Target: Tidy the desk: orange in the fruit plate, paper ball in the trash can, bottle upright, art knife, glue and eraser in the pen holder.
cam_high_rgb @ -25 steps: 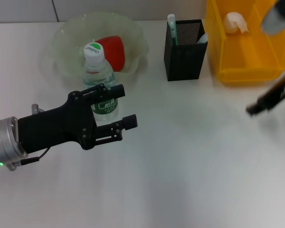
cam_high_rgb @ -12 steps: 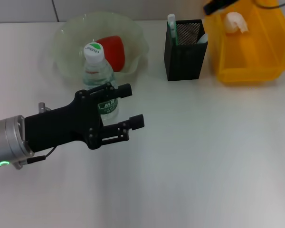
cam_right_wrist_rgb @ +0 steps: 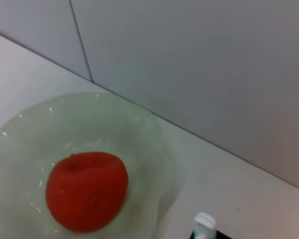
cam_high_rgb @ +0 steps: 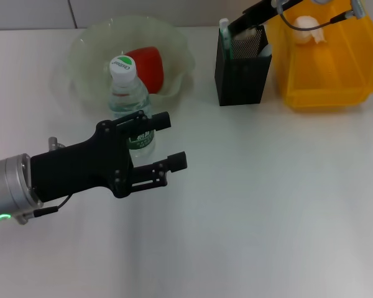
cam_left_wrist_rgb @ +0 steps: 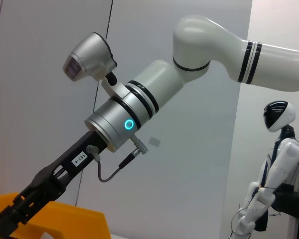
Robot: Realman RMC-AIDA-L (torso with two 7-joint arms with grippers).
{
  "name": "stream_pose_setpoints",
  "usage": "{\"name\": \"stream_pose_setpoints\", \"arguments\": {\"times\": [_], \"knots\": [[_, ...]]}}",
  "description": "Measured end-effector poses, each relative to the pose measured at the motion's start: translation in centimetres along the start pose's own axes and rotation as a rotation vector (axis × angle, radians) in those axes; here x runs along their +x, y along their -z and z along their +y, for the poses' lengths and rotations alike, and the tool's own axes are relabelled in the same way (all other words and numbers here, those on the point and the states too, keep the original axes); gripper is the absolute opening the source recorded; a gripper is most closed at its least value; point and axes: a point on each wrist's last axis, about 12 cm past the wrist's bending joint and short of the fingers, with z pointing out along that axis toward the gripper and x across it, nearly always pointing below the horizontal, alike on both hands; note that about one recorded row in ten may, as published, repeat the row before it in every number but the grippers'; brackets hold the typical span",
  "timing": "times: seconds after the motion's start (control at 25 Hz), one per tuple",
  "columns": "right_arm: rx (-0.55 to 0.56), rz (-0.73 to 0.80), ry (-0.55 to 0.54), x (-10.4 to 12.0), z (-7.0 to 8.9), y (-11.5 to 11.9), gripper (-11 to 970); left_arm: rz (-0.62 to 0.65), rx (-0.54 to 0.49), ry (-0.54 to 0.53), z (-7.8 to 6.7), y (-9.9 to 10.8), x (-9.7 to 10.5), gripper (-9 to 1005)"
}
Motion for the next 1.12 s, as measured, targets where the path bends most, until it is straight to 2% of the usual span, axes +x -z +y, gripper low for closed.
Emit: {"name": "stream_pose_setpoints", "arguments": {"times": [0.2,0.28,0.32,0.36,0.4,0.48,0.6,0.72,0.76,0.8,0.92,0.96,1.0,1.12], "knots": [[-0.016,-0.006,-0.009,0.2,-0.1,0.2,481,0.001,-0.005,0.002,-0.1,0.2,0.1,774],[-0.026,-0.015,-0.019,0.6,-0.3,0.8,524,0.001,-0.007,0.002,-0.1,0.3,0.1,774],[-0.036,-0.028,-0.024,0.9,-0.5,1.3,546,0.0,-0.009,0.002,-0.1,0.3,0.1,775],[-0.088,-0.061,-0.037,1.9,-0.8,3.0,567,-0.002,-0.01,0.003,0.0,0.5,0.0,775],[-0.088,-0.061,-0.037,1.9,-0.8,3.0,573,-0.002,-0.01,0.004,0.0,0.5,0.0,775],[-0.192,-0.127,-0.03,3.8,-0.7,5.5,586,-0.002,-0.008,0.007,0.0,0.8,-0.1,776],[-0.4,-0.25,0.008,8.0,-0.1,9.4,606,0.003,-0.007,0.012,0.1,1.4,-0.4,776],[-0.573,-0.39,0.083,13.7,0.5,11.7,625,0.012,0.0,0.015,0.2,1.9,-0.6,775],[-0.636,-0.468,0.094,18.1,0.6,11.6,642,0.018,0.008,0.016,0.2,2.1,-0.7,775],[-0.636,-0.468,0.094,18.1,0.6,11.6,659,0.024,0.013,0.017,0.2,2.3,-0.8,775],[-0.694,-0.529,0.057,23.5,1.0,10.0,709,0.038,0.034,0.024,0.3,2.6,-1.1,775],[-0.743,-0.562,0.04,26.0,1.6,8.7,726,0.043,0.038,0.026,0.3,2.6,-1.2,775],[-0.743,-0.562,0.04,26.0,1.6,8.7,726,0.049,0.041,0.032,0.3,2.7,-1.2,775],[-0.781,-0.622,0.029,28.3,2.6,7.4,726,0.058,0.044,0.052,0.4,2.9,-1.3,774]]}}
